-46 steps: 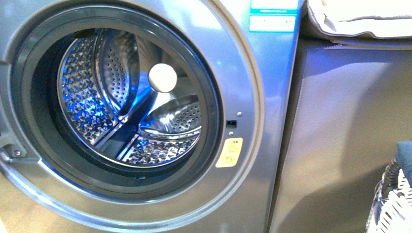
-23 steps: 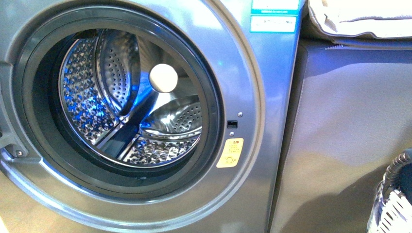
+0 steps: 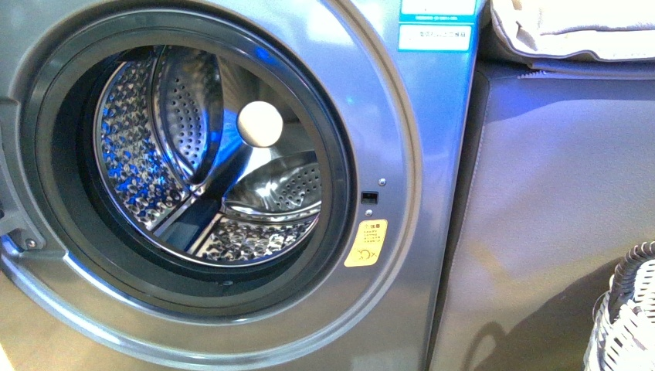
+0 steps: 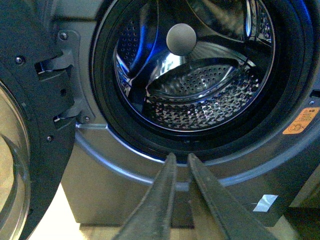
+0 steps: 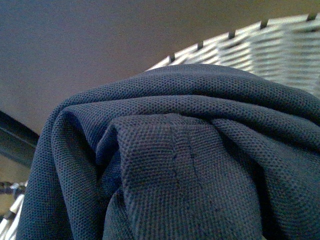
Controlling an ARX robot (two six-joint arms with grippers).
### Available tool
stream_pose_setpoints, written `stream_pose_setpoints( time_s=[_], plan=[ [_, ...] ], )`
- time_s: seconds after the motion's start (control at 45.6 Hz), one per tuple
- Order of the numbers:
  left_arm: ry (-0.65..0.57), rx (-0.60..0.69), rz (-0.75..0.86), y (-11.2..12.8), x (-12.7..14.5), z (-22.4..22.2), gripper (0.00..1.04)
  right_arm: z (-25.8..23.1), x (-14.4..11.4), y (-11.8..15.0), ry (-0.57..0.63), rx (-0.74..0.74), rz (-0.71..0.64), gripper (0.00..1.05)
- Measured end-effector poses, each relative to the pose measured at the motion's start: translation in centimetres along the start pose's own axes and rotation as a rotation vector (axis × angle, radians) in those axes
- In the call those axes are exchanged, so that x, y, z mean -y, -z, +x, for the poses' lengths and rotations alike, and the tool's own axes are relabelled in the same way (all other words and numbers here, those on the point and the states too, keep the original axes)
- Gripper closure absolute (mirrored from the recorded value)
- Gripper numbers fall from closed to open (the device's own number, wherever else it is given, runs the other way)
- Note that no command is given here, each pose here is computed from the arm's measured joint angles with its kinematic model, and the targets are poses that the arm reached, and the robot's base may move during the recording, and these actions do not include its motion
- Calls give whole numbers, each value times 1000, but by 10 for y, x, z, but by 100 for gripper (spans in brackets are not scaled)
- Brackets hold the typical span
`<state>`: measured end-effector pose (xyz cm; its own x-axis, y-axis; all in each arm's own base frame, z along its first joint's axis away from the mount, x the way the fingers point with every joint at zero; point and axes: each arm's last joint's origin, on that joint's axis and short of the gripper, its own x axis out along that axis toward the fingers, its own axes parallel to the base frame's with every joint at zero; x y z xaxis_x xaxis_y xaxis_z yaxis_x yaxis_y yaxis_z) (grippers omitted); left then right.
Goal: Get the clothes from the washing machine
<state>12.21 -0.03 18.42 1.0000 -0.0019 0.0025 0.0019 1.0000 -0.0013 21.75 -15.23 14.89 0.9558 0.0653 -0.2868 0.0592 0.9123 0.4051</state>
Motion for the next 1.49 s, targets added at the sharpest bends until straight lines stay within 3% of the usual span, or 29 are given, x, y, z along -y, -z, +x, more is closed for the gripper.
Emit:
stream_pose_setpoints(
  time_s=[0.11,0.197,0.285,0.504,0.657,0.876,1.008,1.073,1.117,1.424,1.49],
  plan=[
    [0,0,0,0,0,0,73,10,2,16,3,-73,28,98],
    [0,-1,0,0,0,0,60,17,4,28,11,-127,44,84],
    [0,0,0,0,0,0,41,21,7,37,17,-170,66,64],
    [0,0,0,0,0,0,6,14,-1,32,1,-163,41,29],
    [0,0,0,0,0,0,6,-4,-24,7,-52,-55,-54,6],
    [0,0,0,0,0,0,6,-51,-89,-48,-175,321,-273,7],
    [0,0,0,0,0,0,6,-79,-124,-61,-196,513,-366,9],
    [0,0,0,0,0,0,6,-94,-145,-53,-51,446,-368,24],
    [0,0,0,0,0,0,6,-98,-147,-41,-17,386,-372,31],
    [0,0,1,0,0,0,7,-97,-146,16,11,292,-411,82],
    [0,1,0,1,0,-1,17,-98,-146,23,8,300,-416,95]
  ],
)
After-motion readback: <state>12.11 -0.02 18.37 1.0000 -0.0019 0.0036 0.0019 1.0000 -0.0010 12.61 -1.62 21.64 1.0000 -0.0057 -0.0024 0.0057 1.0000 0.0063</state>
